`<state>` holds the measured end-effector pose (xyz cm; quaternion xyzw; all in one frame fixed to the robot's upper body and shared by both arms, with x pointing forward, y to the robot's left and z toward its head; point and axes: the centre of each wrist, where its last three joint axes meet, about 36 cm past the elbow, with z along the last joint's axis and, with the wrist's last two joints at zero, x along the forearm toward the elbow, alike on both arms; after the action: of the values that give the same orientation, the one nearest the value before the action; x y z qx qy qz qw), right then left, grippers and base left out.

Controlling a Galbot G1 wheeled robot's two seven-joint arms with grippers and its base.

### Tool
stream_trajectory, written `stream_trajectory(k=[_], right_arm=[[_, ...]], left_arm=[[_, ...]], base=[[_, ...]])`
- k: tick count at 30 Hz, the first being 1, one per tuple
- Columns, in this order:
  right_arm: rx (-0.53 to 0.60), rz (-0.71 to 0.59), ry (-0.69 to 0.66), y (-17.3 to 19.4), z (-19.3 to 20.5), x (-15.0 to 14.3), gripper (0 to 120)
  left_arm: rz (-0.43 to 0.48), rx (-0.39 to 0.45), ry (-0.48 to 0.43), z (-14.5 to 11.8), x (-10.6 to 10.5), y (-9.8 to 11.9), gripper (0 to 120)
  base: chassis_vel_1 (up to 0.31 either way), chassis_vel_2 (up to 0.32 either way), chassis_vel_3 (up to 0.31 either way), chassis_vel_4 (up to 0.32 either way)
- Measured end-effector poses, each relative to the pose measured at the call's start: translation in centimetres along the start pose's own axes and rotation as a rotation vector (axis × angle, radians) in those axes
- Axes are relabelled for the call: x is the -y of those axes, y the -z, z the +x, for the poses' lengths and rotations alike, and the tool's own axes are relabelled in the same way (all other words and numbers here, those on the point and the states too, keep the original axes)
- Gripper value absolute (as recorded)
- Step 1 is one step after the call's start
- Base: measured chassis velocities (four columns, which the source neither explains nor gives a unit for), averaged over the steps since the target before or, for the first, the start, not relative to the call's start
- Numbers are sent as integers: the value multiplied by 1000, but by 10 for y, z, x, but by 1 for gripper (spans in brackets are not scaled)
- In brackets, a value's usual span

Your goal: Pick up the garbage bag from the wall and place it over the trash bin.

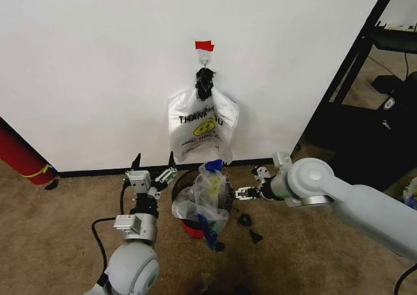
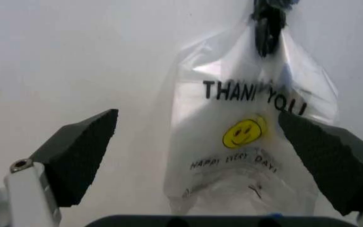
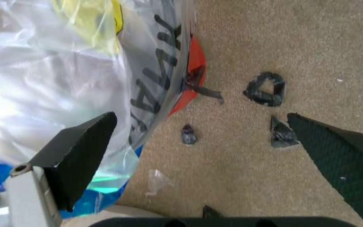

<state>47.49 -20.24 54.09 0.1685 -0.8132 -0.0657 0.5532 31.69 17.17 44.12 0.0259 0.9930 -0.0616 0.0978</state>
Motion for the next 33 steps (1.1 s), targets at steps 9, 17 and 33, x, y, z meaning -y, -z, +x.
stream_trajectory(k=[9,17,33], right_arm=[[-12,-20,-12,14,-17,-14,100],[-97,-45,-62,19,-43,-38,100],[-126,-135,-106,10,-63,-23,100]], left_arm=[[-23,-17,2,6,-6,-6,100],[-8,-10,11,5,-1,-6,100],[-16,-20,4,8,1,-9,100]], base=[[0,0,0,0],[0,0,0,0],[0,0,0,0]])
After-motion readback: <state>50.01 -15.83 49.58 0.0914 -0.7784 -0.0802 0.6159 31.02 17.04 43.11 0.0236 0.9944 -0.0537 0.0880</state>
